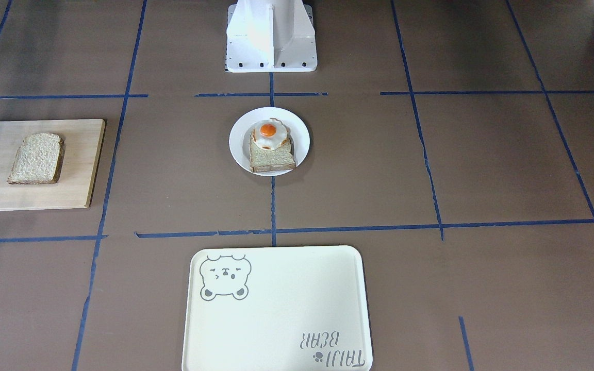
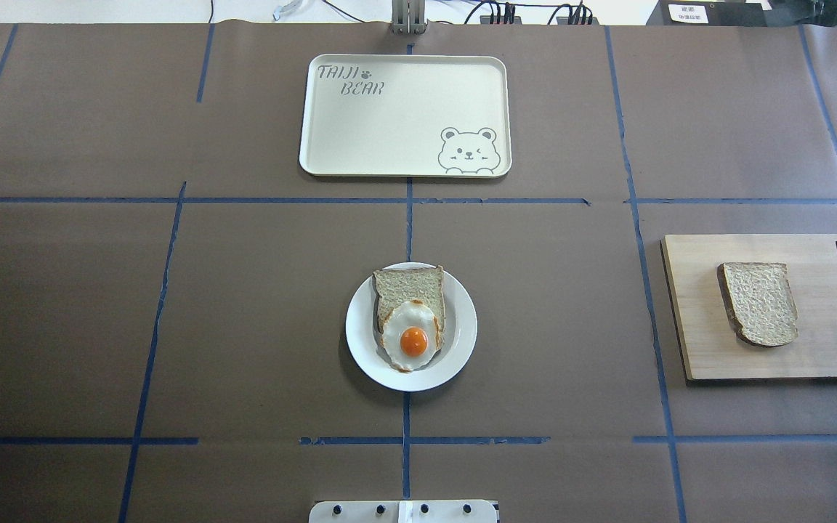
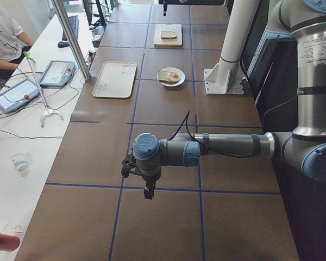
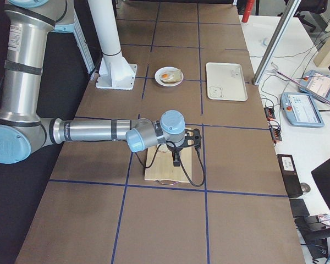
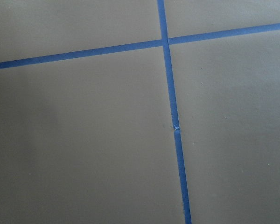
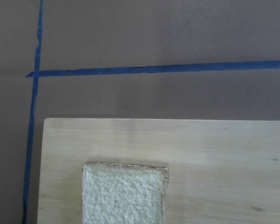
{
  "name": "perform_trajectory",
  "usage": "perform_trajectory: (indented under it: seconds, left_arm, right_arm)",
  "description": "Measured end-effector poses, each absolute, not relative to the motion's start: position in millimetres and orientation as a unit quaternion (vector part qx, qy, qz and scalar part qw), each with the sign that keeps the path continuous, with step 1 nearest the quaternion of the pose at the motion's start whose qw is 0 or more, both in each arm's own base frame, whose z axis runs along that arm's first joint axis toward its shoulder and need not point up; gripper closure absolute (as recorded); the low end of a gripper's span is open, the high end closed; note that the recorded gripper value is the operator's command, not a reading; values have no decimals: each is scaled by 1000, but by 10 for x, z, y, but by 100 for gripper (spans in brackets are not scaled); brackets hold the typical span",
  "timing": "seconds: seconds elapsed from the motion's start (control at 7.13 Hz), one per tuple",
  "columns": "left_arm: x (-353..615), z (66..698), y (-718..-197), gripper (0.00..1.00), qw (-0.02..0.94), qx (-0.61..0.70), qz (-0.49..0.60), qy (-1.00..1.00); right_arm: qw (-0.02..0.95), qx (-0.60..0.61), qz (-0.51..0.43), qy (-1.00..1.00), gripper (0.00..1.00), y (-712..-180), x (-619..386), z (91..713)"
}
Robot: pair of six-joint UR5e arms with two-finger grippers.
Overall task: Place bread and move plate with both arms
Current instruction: 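Reach the right gripper to the bread slice on the bamboo board and grasp it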
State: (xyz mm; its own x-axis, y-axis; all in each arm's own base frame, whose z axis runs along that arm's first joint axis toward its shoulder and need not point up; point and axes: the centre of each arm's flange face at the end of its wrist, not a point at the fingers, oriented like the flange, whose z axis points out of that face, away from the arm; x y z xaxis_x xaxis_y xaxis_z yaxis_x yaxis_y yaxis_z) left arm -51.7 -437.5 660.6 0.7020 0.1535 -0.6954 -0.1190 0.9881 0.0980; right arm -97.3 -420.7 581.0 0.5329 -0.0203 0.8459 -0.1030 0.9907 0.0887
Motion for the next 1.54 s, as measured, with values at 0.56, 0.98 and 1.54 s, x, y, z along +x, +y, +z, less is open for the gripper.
perform_trajectory:
  seconds: [0.56,0.98,1.54]
  left_arm:
    - [-470,6606,-4388,0,922,26,81,378]
    - [-468,6601,-4390,0,922,27,81,379]
    - [-469,6607,-4389,0,922,26,81,378]
  right_arm:
    - [870,48,33,-489,8,-3983,-1635,6139]
    - [875,31,25,-483,19,-3886,-1746,6293]
    - [875,24,17,-483,28,-3740,-1738,6402]
